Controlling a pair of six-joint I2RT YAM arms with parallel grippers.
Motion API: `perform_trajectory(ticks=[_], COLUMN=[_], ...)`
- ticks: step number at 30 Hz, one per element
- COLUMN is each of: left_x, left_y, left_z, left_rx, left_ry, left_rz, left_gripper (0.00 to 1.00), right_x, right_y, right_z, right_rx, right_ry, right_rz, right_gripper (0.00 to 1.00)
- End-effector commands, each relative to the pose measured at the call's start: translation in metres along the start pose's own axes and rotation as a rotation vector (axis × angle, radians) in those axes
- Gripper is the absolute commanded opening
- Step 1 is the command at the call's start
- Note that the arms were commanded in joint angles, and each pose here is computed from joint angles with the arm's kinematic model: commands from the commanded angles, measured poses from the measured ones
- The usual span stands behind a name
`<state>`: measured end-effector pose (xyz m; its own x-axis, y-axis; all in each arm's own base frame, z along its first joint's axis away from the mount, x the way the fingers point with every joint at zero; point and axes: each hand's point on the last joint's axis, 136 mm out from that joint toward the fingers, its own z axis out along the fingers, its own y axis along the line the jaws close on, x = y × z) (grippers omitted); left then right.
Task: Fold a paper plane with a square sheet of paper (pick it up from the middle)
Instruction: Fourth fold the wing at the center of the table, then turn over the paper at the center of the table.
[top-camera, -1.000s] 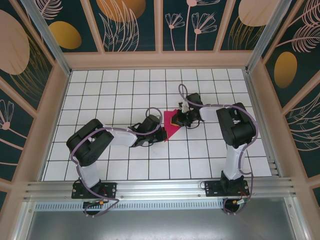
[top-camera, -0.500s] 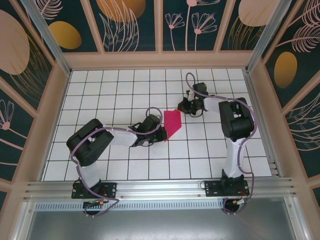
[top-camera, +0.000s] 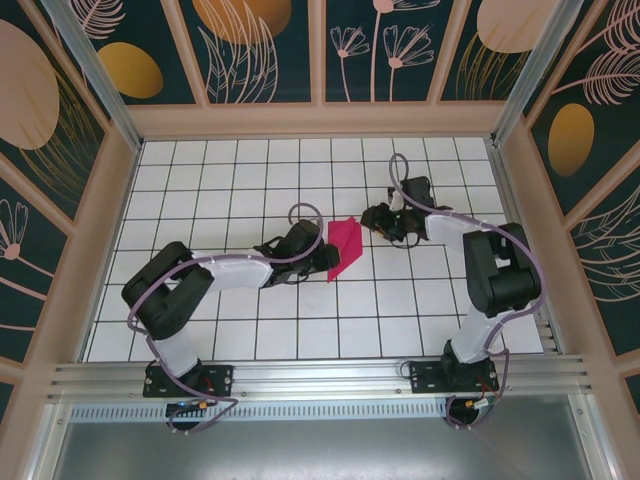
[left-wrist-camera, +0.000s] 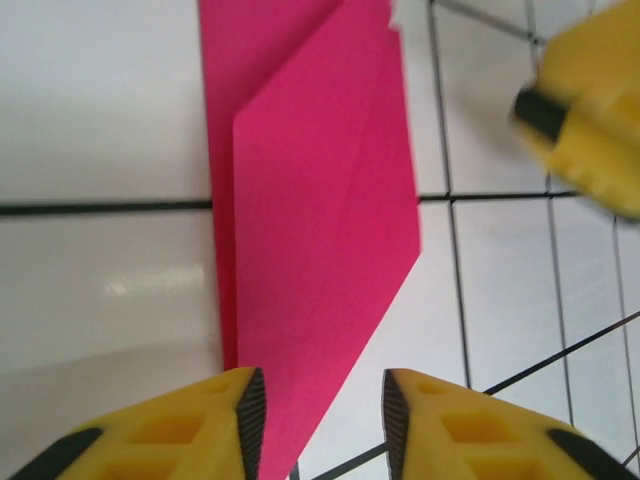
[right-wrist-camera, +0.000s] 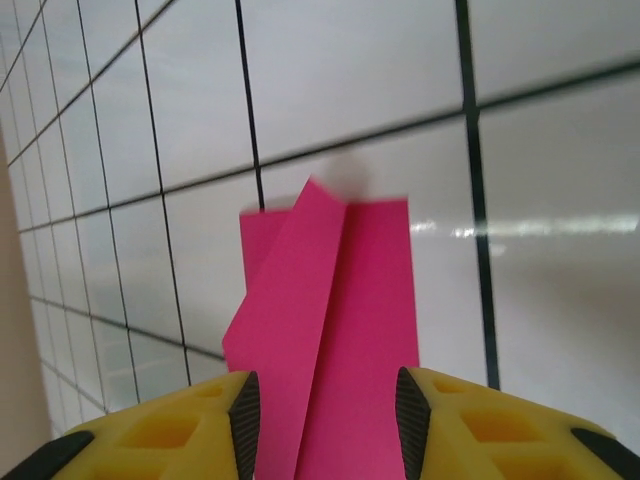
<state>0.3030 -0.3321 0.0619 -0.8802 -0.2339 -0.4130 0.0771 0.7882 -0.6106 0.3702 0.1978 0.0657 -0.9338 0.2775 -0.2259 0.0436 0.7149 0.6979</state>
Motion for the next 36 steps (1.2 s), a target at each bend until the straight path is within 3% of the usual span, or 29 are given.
perform_trajectory(ticks=[1, 10, 18, 23, 30, 36], left_x=[-0.031, -0.036, -0.041, -0.042, -0.042, -0.039], left_y=[0.003, 0.04, 0.057, 0.057, 0.062, 0.058], left_z=[-0.021, -0.041, -0.055, -0.058, -0.063, -0.066], left_rx=[-0.003, -0.055, -0.09, -0.088, -0.1, -0.04], left_ry=[-0.147, -0.224, -0.281, -0.287, -0.287, -0.252], left_rz=[-0.053, -0.131, -0.132, -0.119, -0.147, -0.175], left_gripper=[0.48, 0.76, 0.93, 0.98, 0.99, 0.98], right_x=[0.024, 0.046, 0.054, 0.063, 0.071, 0.068], right_y=[0.016, 0.022, 0.02, 0.031, 0.042, 0.049], right_z=[0.003, 0.028, 0.044, 0.053, 0.058, 0.055], right_rx=[-0.065, -0.04, -0.006, -0.042, -0.08, -0.126], right_ry=[0.046, 0.101, 0.126, 0.174, 0.202, 0.17], right_rz=[0.029, 0.014, -0.001, -0.027, -0.031, -0.024], right_gripper=[0.43, 0.41, 0.38, 0.32, 0.27, 0.11])
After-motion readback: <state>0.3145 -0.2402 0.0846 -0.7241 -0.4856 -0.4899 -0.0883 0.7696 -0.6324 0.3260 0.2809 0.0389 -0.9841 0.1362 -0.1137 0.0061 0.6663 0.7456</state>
